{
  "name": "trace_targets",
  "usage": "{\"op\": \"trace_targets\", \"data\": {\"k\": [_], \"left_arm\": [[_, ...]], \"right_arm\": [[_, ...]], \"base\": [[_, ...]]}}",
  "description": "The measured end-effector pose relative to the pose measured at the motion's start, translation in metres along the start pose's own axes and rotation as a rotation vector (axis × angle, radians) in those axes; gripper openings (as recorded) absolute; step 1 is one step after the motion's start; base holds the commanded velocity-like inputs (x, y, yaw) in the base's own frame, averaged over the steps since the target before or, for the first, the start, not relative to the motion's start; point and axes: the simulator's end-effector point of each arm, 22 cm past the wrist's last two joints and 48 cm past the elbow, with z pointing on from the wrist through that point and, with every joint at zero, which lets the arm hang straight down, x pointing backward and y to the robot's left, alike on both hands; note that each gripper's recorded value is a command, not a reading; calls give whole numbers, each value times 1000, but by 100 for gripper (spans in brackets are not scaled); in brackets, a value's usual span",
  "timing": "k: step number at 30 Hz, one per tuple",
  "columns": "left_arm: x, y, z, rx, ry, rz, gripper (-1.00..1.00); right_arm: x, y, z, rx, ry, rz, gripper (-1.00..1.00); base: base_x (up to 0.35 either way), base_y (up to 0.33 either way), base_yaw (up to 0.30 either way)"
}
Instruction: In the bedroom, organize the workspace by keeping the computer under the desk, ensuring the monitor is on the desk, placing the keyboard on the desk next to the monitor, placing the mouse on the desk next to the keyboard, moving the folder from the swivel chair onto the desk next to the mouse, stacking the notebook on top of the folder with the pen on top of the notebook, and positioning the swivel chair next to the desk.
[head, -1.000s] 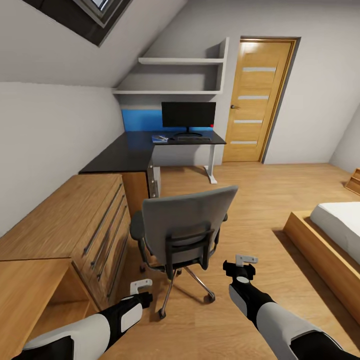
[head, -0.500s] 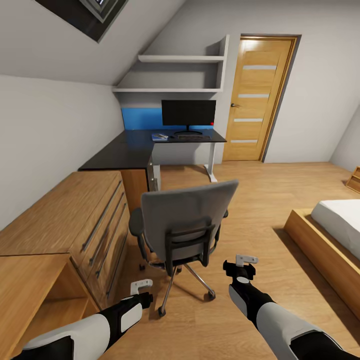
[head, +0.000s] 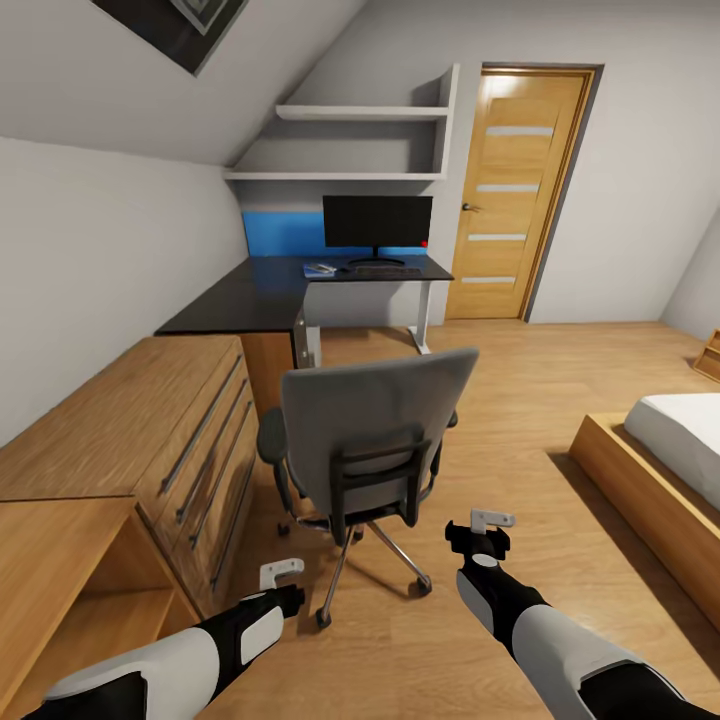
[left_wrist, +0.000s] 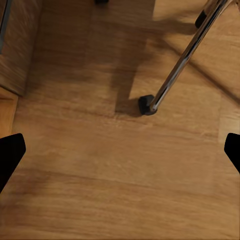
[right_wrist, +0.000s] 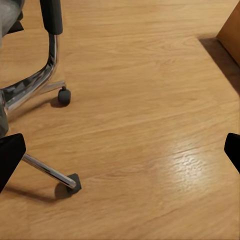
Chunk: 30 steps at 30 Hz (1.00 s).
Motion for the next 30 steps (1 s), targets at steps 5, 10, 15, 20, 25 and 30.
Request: {"op": "trace_targets", "data": {"k": [5, 10, 15, 20, 25, 30], "left_arm": [[6, 8, 9, -15, 0, -1, 100], [13, 14, 17, -28, -1, 1, 100], [19, 15, 25, -27, -5, 2, 100], [25, 15, 33, -26, -6, 2, 100], [32, 18, 41, -25, -5, -4, 100], [38, 21, 50, -28, -3, -6, 100]], "right_arm": [[9, 1, 4, 0, -1, 1, 100], [18, 2, 9, 0, -1, 2, 100], [27, 2, 13, 1, -2, 3, 100], [36, 3, 18, 1, -3, 3, 100], [43, 4, 22, -1, -10, -6, 100], [52, 5, 27, -2, -12, -9, 100]], "base": [[0, 0, 0], [0, 0, 0], [0, 0, 0], [0, 0, 0], [0, 0, 0], [0, 0, 0]]}}
